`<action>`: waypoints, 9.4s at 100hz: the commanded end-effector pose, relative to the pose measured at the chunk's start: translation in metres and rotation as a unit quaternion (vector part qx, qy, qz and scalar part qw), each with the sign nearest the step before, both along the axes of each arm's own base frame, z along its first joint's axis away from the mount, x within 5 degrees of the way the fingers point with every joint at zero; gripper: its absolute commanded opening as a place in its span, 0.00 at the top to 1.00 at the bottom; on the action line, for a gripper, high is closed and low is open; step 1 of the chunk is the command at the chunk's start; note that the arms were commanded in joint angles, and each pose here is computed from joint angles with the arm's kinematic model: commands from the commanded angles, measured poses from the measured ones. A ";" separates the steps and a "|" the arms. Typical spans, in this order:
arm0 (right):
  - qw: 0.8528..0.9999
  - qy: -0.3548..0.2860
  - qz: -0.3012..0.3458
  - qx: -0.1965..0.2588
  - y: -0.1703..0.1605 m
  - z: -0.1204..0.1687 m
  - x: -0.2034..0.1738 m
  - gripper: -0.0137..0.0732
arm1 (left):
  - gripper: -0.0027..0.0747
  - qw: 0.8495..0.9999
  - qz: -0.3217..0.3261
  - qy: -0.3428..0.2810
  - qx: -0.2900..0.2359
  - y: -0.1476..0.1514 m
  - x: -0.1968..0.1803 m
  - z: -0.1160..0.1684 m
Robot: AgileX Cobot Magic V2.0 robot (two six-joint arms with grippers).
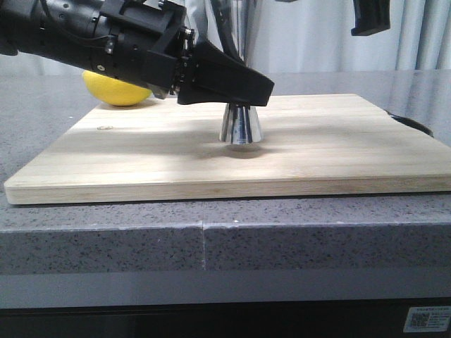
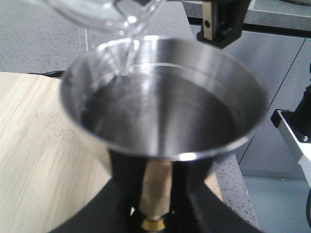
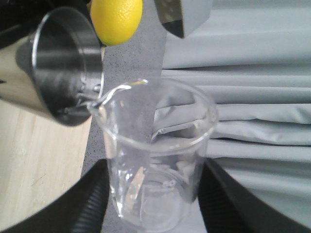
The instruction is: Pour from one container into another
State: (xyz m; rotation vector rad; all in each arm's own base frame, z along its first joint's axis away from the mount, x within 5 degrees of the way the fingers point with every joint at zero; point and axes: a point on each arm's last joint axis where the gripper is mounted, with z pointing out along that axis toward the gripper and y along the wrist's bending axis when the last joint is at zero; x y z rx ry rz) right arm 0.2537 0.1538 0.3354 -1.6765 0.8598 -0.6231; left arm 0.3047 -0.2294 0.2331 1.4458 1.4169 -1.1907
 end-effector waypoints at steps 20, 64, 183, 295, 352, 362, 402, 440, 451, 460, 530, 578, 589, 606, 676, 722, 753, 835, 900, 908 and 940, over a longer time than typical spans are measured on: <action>0.999 -0.038 0.006 0.010 -0.003 0.024 -0.006 0.48 | 0.98 0.997 -0.022 -0.016 -0.068 -0.002 -0.009 0.038; 0.999 -0.039 0.006 0.007 -0.003 0.024 -0.006 0.48 | 0.98 0.997 -0.022 -0.016 -0.068 -0.002 -0.009 0.038; 0.972 0.067 -0.048 0.219 -0.006 0.035 -0.008 0.55 | 0.98 0.997 -0.022 -0.016 -0.068 -0.002 -0.009 0.038; 0.796 0.215 -0.185 0.535 -0.045 0.043 0.007 0.55 | 0.98 0.997 -0.028 -0.014 -0.071 -0.002 -0.010 0.039; 0.772 0.246 -0.199 0.551 -0.033 -0.004 0.054 0.55 | 0.98 0.997 -0.031 -0.007 -0.067 -0.001 -0.011 0.038; 0.766 0.243 -0.187 0.565 -0.031 -0.012 0.058 0.55 | 0.98 0.998 -0.032 -0.004 -0.062 -0.001 -0.011 0.038; 0.735 0.220 -0.181 0.616 -0.059 -0.058 0.042 0.55 | 0.98 0.998 -0.033 -0.004 -0.062 -0.001 -0.011 0.038; 0.713 0.227 -0.173 0.640 -0.060 -0.081 0.051 0.55 | 0.98 0.998 -0.033 -0.004 -0.062 -0.001 -0.011 0.038; 0.712 0.233 -0.176 0.638 -0.058 -0.093 0.056 0.55 | 0.98 0.998 -0.033 -0.004 -0.062 -0.001 -0.011 0.038; 0.709 0.235 -0.178 0.640 -0.057 -0.100 0.059 0.55 | 0.98 0.998 -0.032 -0.003 -0.061 -0.001 -0.011 0.038; 0.705 0.221 -0.191 0.646 -0.066 -0.113 0.086 0.55 | 0.98 0.998 -0.032 -0.003 -0.061 -0.001 -0.011 0.038; 0.720 0.242 -0.197 0.620 -0.063 -0.119 0.085 0.55 | 0.98 0.998 -0.032 -0.003 -0.061 -0.001 -0.011 0.038; 0.720 0.244 -0.199 0.618 -0.063 -0.120 0.085 0.55 | 0.98 0.998 -0.032 -0.003 -0.061 -0.001 -0.011 0.038; 0.720 0.244 -0.199 0.618 -0.063 -0.120 0.085 0.55 | 0.98 0.998 -0.032 -0.003 -0.061 -0.001 -0.011 0.038; 0.718 0.245 -0.193 0.622 -0.061 -0.133 0.090 0.55 | 0.98 0.998 -0.032 -0.003 -0.061 -0.001 -0.011 0.038; 0.718 0.250 -0.200 0.618 -0.061 -0.135 0.090 0.55 | 0.98 0.998 -0.032 -0.003 -0.061 -0.001 -0.011 0.038; 0.719 0.264 -0.218 0.605 -0.062 -0.140 0.089 0.53 | 0.98 0.998 -0.032 -0.002 -0.061 -0.001 -0.011 0.038; 0.718 0.260 -0.223 0.605 -0.065 -0.111 0.079 0.41 | 0.98 0.998 -0.032 -0.002 -0.061 -0.001 -0.011 0.038; 0.733 0.275 -0.219 0.583 -0.051 -0.068 0.048 0.41 | 0.98 0.998 -0.032 -0.002 -0.061 -0.001 -0.011 0.038; 0.732 0.279 -0.230 0.577 -0.053 -0.066 0.045 0.41 | 0.98 0.998 -0.032 -0.002 -0.061 -0.001 -0.011 0.038; 0.735 0.263 -0.234 0.580 -0.063 -0.031 0.020 0.41 | 0.98 0.998 -0.032 -0.002 -0.061 -0.001 -0.011 0.038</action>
